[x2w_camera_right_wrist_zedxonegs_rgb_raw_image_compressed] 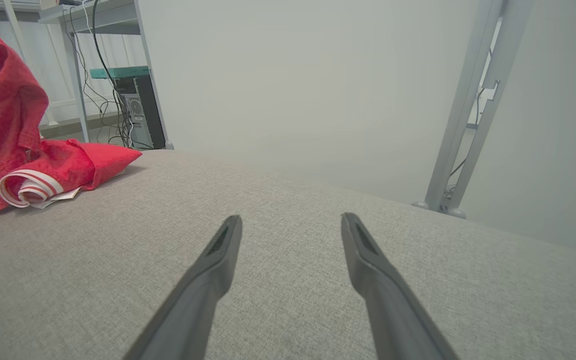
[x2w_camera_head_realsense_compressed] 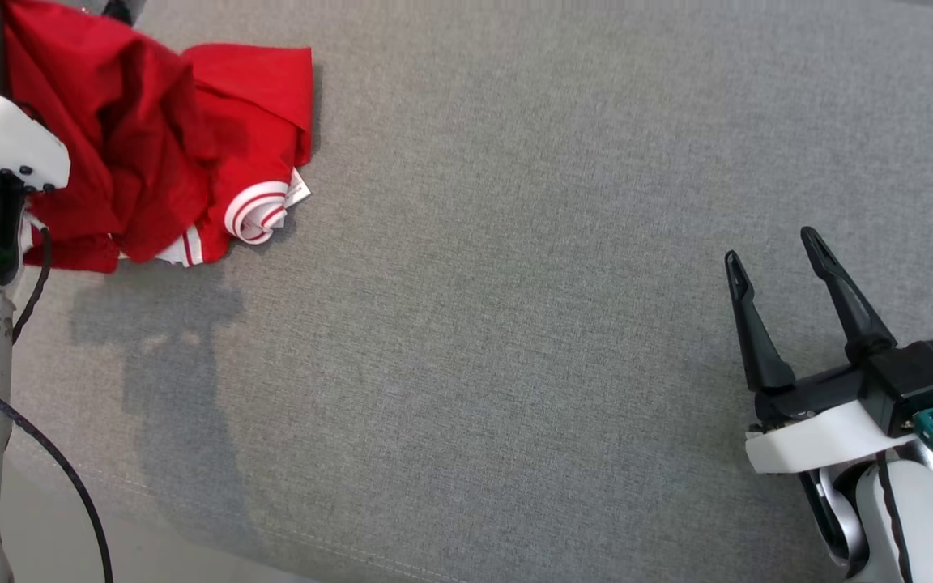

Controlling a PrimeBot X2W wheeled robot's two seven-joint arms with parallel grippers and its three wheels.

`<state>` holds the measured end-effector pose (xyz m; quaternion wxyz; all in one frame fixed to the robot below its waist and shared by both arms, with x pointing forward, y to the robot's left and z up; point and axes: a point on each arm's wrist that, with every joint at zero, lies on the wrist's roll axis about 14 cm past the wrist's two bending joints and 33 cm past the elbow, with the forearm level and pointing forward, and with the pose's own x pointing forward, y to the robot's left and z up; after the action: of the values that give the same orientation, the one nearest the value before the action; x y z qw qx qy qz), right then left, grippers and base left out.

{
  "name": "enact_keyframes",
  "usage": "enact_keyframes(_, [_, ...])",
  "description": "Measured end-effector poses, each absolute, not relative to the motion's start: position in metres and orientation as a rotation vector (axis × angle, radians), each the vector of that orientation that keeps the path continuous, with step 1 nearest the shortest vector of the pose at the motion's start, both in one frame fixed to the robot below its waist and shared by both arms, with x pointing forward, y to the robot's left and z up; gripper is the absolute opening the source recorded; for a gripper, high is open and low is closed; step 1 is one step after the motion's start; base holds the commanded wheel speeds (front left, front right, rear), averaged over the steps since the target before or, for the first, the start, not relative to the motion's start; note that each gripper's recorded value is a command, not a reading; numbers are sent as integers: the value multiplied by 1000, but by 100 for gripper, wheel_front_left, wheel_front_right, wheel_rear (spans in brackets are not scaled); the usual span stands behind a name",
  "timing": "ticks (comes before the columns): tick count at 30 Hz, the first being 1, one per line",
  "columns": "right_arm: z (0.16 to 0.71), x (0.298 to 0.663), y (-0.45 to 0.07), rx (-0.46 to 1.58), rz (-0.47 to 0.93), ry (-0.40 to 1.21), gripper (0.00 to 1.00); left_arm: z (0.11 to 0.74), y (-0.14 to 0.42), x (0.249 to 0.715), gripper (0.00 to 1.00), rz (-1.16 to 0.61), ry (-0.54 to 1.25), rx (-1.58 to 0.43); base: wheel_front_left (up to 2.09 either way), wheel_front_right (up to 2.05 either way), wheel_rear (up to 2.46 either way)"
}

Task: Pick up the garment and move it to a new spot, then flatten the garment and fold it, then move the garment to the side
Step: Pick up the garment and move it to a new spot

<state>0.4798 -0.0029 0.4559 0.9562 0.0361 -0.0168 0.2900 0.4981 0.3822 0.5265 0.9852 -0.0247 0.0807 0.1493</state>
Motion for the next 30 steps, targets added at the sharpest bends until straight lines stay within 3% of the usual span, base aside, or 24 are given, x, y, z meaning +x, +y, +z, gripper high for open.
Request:
enact_keyframes(4, [468, 471, -4, 74, 577, -48, 100, 585, 366, 500, 0, 246, -46, -35, 0, 0, 0])
enact_keyframes(10, [487, 463, -11, 76, 545, -79, 100, 629, 324, 493, 0, 132, -203, -68, 0, 0, 0])
enact_keyframes(21, [520, 454, -61, 57, 398, -152, 100, 630, 199, 482, 0, -188, -210, -139, 0, 0, 0])
enact_keyframes(30, [536, 444, -142, 13, 176, -189, 100, 649, 56, 467, 0, -550, -230, -236, 0, 0, 0])
